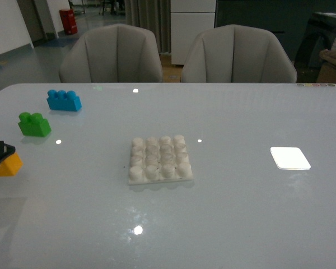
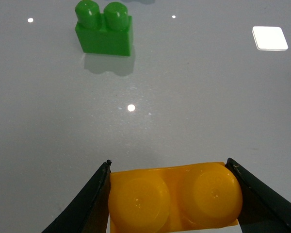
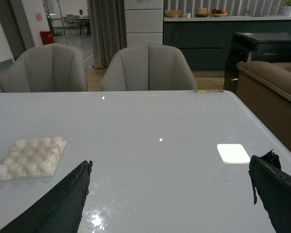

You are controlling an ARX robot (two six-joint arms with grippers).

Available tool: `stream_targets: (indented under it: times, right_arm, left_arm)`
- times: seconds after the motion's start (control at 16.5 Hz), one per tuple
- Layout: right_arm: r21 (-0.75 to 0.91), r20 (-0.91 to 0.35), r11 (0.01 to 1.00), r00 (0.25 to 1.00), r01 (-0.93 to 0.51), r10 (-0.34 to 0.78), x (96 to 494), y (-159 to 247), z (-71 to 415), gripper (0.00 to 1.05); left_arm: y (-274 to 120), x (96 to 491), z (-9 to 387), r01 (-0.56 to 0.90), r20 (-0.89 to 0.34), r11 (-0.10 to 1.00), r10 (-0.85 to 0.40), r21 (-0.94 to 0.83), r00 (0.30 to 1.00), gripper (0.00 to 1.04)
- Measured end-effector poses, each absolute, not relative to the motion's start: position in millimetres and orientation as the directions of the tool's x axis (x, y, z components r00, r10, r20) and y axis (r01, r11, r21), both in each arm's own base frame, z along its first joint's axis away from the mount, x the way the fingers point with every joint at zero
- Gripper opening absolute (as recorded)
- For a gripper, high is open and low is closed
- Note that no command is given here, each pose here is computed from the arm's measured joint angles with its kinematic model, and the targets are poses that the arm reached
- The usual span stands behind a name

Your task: Insert yellow block into base center

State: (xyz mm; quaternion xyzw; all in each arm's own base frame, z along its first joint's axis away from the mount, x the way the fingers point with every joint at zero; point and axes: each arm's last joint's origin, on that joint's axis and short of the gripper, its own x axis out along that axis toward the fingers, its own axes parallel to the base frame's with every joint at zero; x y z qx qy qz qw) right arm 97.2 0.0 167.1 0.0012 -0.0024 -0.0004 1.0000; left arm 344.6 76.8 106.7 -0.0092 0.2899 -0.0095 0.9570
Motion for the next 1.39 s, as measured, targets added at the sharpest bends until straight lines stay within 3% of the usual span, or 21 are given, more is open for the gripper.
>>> stream_targets:
  times: [0.36,0.67,1.09,1.39]
  right_arm:
    - [0.002,0.005,1.0,1.0,0.001,-0.001,97,0,167,0.98]
    - [0.002,0.005,1.0,1.0,0.001,-0.001,97,0,167,0.98]
    - [0.002,0.004,1.0,1.0,0.001,-0.001,97,0,167,0.98]
    - [0.002,0.005,1.0,1.0,0.001,-0.001,97,0,167,0.98]
  left_arm:
    - [-45,311,165,0.112,-0.492,0.993,-0.112,-0.029,0.863,0.62]
    - [-155,318,148,0.231,-0.527,0.97,-0.235,-0.074,0.817,0.62]
    - [-203,366,125,0.087,-0.571,0.994,-0.11,-0.067,0.814,0.62]
    - [-224,393,115,0.067,-0.563,0.995,-0.095,-0.07,0.821,0.61]
